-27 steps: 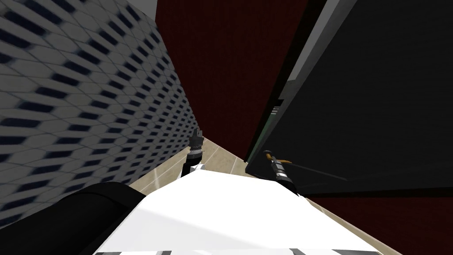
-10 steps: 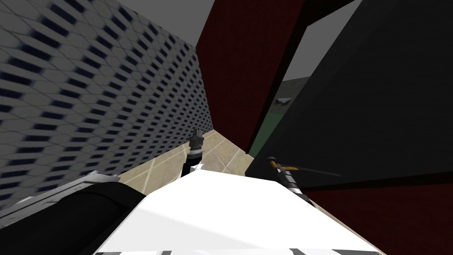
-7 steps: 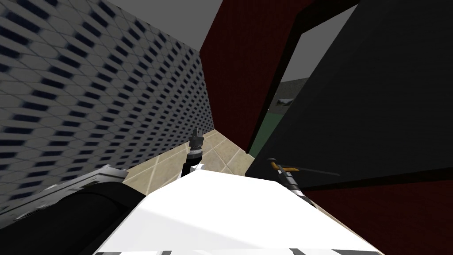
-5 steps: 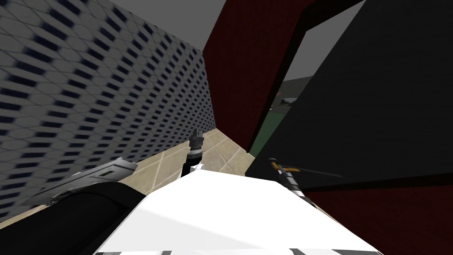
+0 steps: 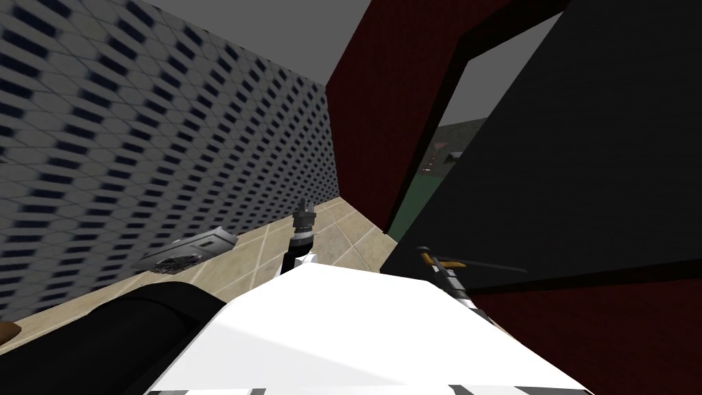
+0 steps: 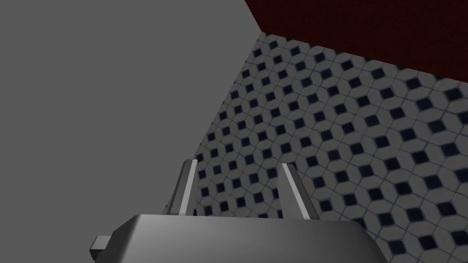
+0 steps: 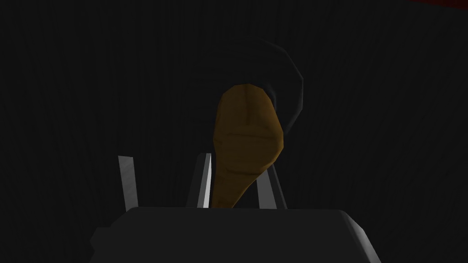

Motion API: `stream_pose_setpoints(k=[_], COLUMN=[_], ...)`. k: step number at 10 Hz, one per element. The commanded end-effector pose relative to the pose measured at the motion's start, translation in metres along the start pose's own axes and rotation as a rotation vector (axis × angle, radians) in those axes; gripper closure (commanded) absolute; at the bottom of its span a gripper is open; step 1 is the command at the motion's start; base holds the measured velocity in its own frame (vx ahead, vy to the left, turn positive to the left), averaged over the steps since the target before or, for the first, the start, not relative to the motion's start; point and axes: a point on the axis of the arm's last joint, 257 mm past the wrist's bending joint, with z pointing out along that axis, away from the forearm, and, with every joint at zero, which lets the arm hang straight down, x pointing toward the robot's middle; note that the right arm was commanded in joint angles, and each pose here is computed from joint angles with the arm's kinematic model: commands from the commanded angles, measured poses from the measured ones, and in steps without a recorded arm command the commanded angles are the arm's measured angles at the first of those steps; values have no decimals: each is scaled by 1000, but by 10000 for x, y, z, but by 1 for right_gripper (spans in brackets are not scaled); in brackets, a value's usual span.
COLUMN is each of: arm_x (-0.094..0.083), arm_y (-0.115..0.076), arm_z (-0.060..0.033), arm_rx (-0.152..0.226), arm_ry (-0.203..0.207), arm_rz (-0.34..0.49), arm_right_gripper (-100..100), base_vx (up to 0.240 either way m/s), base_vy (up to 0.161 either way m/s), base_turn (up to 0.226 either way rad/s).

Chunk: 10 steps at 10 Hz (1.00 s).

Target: Pull the door open

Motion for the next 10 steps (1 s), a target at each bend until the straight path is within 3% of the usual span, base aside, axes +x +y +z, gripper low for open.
stream_pose_setpoints(k=[1, 3, 10], arm_x=[-39, -23, -51], arm_y=[33, 18, 22], arm_z=[-35, -34, -249], arm_rx=[-7, -3, -9], arm_ry=[6, 8, 40], arm_rz=[-6, -3, -5], arm_right_gripper=[100, 100, 100], base_vx=[-232, -164, -189], base_vy=[-45, -27, -62], base_turn=[166, 80, 157])
